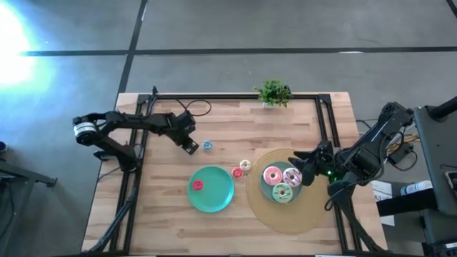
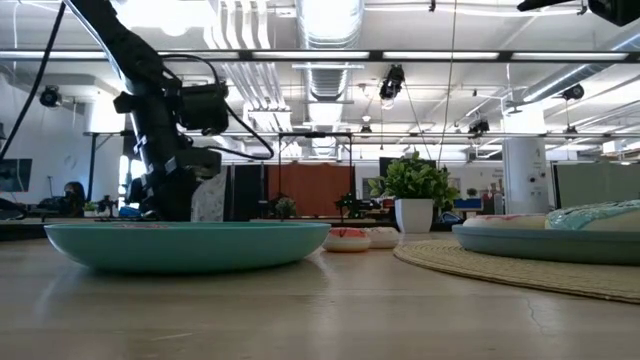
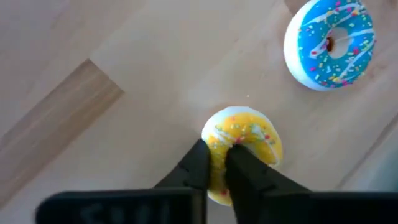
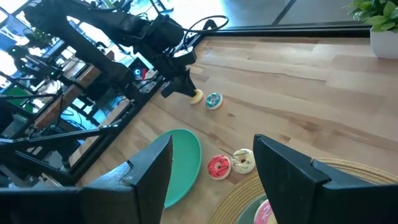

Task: Pick & Place donuts
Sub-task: Put the small yellow donut on the blue plate

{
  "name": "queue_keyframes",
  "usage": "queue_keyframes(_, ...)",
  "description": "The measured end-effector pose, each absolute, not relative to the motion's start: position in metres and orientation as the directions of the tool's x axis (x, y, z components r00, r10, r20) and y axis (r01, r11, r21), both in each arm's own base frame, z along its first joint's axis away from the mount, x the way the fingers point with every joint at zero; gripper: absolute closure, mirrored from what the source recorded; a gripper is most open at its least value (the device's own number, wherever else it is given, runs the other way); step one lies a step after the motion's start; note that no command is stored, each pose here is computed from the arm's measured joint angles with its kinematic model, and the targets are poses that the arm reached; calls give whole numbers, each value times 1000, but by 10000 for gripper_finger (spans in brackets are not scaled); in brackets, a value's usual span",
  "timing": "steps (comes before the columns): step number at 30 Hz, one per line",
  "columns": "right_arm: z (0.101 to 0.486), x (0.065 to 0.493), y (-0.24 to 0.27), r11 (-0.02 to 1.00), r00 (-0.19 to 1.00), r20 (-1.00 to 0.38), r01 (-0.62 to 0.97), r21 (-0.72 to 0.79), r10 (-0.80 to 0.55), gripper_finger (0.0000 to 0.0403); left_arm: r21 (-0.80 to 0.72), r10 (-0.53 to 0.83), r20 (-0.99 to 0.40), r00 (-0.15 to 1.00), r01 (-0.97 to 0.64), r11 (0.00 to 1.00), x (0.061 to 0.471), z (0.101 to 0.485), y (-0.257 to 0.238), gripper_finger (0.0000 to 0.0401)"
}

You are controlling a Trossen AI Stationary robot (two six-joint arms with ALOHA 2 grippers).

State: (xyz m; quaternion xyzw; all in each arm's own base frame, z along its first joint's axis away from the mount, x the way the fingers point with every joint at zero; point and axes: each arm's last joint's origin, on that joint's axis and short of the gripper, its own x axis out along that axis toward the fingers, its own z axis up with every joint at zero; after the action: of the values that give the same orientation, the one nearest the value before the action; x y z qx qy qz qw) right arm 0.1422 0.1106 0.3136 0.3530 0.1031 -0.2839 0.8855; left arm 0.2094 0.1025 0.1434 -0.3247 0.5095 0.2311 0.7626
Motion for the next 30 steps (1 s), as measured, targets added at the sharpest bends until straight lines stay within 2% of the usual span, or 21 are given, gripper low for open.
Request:
queue_keyframes(3,314,142,111,585,817,-383,576,571,-430,187,-293,12,-912,410,-672,680,216,151,104,395)
queue_keyframes(8,314,142,111,584,818,-383,575,573,-429,187,-375,-4,-838,546,-569,732,239,191,92,400)
queue_keyframes(12,314,142,111,584,818,-383,574,574,-429,187,-401,-89,-787,611,-396,826,265,221,52,400)
queue_keyframes(17,313,142,111,589,818,-383,575,568,-429,187,-322,-158,-807,569,-200,925,276,226,-19,400)
queue_keyframes(20,313,142,111,592,818,-384,576,564,-429,187,-291,-140,-827,544,-202,935,275,218,-44,401)
queue_keyframes(25,312,142,110,600,816,-385,578,553,-431,187,-272,-95,-872,480,-315,909,273,194,-52,398)
queue_keyframes(30,310,142,110,595,815,-385,579,557,-432,187,-279,-86,-888,452,-380,882,280,176,-52,359)
